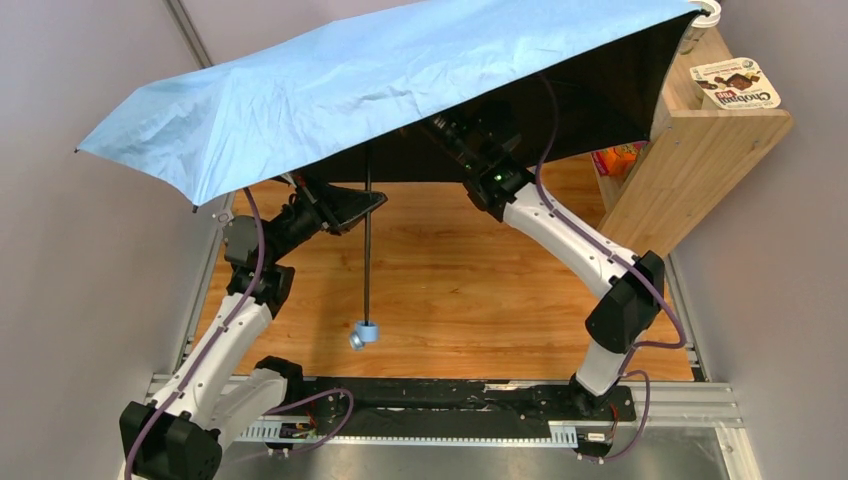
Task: Put away the umbrella
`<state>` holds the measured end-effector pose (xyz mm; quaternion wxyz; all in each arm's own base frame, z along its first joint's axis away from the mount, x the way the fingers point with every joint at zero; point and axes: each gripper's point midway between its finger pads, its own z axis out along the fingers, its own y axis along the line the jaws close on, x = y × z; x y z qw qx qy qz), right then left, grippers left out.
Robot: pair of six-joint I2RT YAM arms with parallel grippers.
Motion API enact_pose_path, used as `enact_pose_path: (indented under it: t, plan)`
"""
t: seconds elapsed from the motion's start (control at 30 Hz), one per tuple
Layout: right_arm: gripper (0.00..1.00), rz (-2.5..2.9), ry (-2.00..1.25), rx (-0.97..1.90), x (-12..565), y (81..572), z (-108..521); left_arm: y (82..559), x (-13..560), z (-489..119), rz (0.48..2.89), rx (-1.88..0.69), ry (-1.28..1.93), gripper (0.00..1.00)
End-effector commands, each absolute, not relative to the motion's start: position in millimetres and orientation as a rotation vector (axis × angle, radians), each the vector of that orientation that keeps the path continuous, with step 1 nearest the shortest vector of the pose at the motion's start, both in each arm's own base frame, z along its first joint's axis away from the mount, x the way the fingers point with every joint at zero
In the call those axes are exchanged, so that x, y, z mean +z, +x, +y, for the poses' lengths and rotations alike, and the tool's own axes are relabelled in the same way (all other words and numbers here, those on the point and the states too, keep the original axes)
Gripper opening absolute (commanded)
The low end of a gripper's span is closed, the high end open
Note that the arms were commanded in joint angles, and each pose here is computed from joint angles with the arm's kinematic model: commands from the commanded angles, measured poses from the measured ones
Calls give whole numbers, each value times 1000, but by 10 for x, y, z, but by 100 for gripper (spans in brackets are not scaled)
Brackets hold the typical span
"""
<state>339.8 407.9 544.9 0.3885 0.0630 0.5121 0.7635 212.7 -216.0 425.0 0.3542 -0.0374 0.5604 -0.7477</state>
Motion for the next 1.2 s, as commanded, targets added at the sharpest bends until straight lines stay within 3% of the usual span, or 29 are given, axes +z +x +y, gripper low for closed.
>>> enact_pose_path:
  t: [0.0, 0.37, 0.67, 0.93, 1.17]
  plan:
    - [50, 1347, 153, 1791, 5231, 3368, 3915, 1782, 4650, -2116, 1273, -1913, 132, 0]
    - [54, 1420, 158, 1635, 4924, 3286, 3690, 1812, 4616, -2122, 1270, -1924, 125, 0]
    - [49, 1332, 86, 1845, 5195, 3250, 3936, 1788, 4651, -2115, 1266, -1937, 122, 0]
    - [54, 1292, 89, 1909, 5304, 3280, 3962, 1773, 4682, -2119, 1264, -1947, 131, 0]
    - [48, 1289, 161, 1913, 5361, 3494, 4033, 1747, 4706, -2114, 1259, -1954, 137, 0]
